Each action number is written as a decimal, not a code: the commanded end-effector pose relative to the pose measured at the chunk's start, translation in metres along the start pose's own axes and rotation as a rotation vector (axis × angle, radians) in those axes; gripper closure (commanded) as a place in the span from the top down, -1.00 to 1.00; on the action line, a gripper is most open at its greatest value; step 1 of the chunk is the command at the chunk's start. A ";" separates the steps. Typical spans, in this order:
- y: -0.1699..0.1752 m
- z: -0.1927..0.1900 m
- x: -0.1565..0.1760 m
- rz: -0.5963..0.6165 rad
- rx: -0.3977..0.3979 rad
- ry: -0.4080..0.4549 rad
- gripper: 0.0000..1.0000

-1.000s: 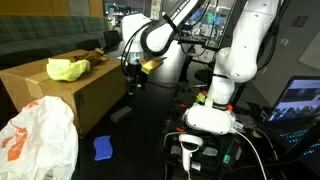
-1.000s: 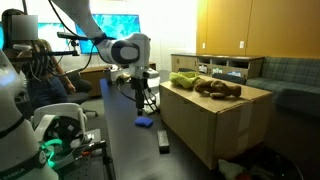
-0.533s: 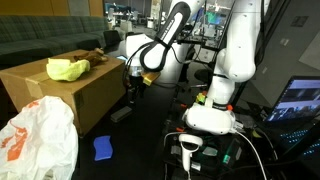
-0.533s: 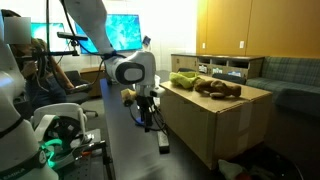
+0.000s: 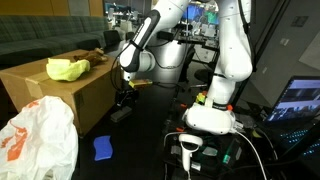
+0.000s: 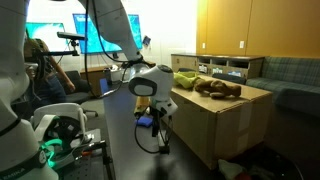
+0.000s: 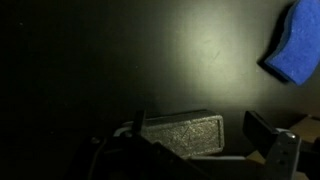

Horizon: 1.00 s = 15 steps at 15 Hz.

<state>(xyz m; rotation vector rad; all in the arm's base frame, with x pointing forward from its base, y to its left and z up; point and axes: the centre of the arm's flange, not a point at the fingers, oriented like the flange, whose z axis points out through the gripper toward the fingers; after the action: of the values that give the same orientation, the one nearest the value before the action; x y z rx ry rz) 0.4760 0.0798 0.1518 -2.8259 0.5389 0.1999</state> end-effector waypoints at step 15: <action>0.039 0.050 0.030 0.815 0.125 0.113 1.00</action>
<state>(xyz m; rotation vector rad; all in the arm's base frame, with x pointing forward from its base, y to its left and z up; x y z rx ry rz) 0.4831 0.0455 0.0854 -2.4018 1.4919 0.2003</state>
